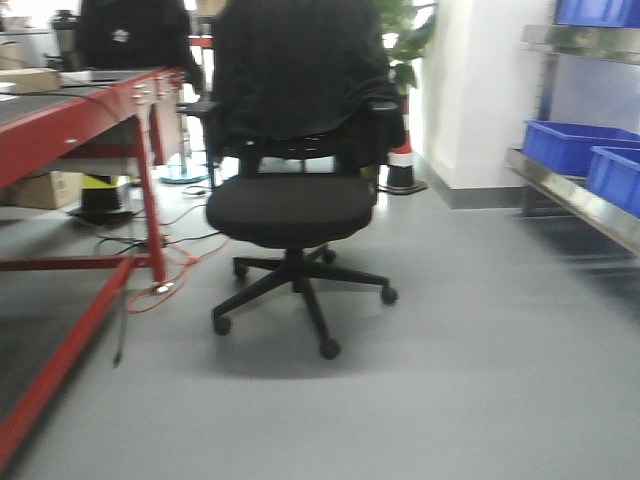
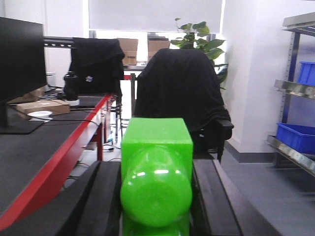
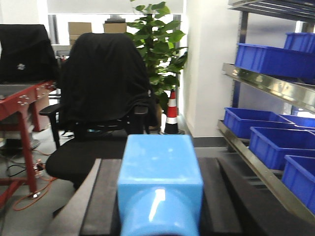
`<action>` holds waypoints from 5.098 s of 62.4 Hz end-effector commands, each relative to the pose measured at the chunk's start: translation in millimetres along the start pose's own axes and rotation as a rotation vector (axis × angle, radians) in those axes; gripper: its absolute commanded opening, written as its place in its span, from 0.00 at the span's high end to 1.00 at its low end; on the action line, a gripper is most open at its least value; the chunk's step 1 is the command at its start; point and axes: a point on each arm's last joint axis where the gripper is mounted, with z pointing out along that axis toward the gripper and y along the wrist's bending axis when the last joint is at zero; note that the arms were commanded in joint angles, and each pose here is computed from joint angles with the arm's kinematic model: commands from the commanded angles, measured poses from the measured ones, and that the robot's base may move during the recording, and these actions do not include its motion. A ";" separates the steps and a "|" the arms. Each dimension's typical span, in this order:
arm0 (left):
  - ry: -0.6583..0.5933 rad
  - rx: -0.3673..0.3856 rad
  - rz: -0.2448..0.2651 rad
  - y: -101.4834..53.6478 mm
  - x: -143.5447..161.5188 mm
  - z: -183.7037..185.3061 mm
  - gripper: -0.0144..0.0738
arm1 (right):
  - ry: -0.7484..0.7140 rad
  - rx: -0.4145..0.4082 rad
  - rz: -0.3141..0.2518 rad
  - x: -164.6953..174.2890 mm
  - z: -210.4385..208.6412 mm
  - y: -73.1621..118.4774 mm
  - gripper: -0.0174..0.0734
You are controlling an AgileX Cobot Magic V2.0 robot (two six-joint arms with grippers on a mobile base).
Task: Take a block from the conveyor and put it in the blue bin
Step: 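Drive the base toward the steel shelves of blue bins, then position both held blocks above the open blue bins, then open right gripper to drop light-blue block into blue bin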
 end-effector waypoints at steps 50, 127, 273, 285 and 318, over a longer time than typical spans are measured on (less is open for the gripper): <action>-0.015 0.005 -0.012 -0.3 -1.3 -0.3 0.96 | -0.028 0.001 -0.015 -4.1 -1.6 0.0 0.98; -0.015 0.005 -0.012 -0.3 -1.3 -0.3 0.96 | -0.028 0.001 -0.015 -4.1 -1.6 0.0 0.98; -0.017 0.005 -0.012 -0.2 -1.5 -0.3 0.96 | -0.028 0.001 -0.015 -4.1 -1.6 0.0 0.98; -0.017 0.005 -0.012 -0.2 -1.5 -0.3 0.96 | -0.021 -0.008 0.031 -3.5 -1.6 0.8 0.98; 0.075 0.072 0.118 -6.5 -84.7 80.4 0.96 | -0.024 -0.252 -0.035 -71.8 92.1 46.2 0.98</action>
